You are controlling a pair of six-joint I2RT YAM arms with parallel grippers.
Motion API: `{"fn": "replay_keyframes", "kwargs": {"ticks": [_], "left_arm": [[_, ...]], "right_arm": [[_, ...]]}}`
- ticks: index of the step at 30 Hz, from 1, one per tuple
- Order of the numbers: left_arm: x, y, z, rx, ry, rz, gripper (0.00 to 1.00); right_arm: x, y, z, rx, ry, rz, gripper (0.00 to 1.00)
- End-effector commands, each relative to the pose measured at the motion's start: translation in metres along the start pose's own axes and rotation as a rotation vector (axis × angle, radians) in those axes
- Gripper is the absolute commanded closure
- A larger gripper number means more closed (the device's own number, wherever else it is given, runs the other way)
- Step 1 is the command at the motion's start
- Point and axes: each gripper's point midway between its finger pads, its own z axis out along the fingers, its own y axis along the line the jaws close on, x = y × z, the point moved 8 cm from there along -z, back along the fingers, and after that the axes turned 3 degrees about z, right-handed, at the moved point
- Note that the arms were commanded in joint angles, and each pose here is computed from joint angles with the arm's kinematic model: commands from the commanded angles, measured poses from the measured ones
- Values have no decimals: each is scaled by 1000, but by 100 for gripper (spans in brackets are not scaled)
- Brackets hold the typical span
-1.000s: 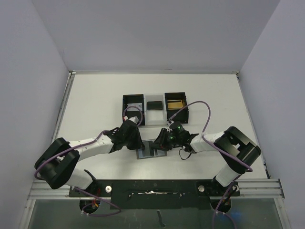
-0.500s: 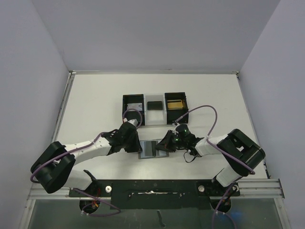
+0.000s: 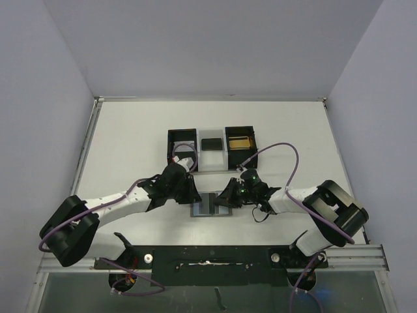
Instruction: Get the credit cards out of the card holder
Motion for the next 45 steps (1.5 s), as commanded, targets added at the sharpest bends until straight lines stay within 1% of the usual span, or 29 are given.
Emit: {"fn": "replay_keyframes", "kwargs": {"ticks": [1,3,5,13,18,22,23,25,26,29,34,36,41,45], "left_arm": [[-26,-46,2,230,-51,102,89],[-22,-43,11,198,-4,113,90],[-17,-36,18,140,35,111,93],[6,1,31,-55,104,89,95],[15,11,33,-94,129,68,96],[16,11,34,-87,129,57,97],[16,11,35,-86,132,55,97],[15,10,34,-85,130,54,97],[15,9,33,-83,129,53,97],[10,4,29,-70,109,55,97],[0,-5,20,-52,62,67,94],[-2,-5,19,-51,54,68,93],[5,2,26,-89,92,65,93],[11,7,25,-100,92,53,93]], "right_arm": [[-13,21,-4,-57,-48,-42,100],[-13,22,-4,-59,-44,-44,100],[-13,22,-4,-55,-40,-50,100],[-15,22,-10,-31,-54,-61,100],[-17,19,-16,-18,-77,-54,100],[-15,17,-19,-31,-80,-47,100],[-16,18,-18,-40,-78,-46,99],[-15,19,-16,-53,-63,-42,87],[-14,20,-14,-55,-52,-42,84],[-10,16,-7,-17,-30,-29,80],[-8,6,-4,51,-32,1,70],[-7,4,-4,62,-26,0,69],[-6,5,1,72,-5,-9,69],[-4,5,4,81,7,-12,69]]}}
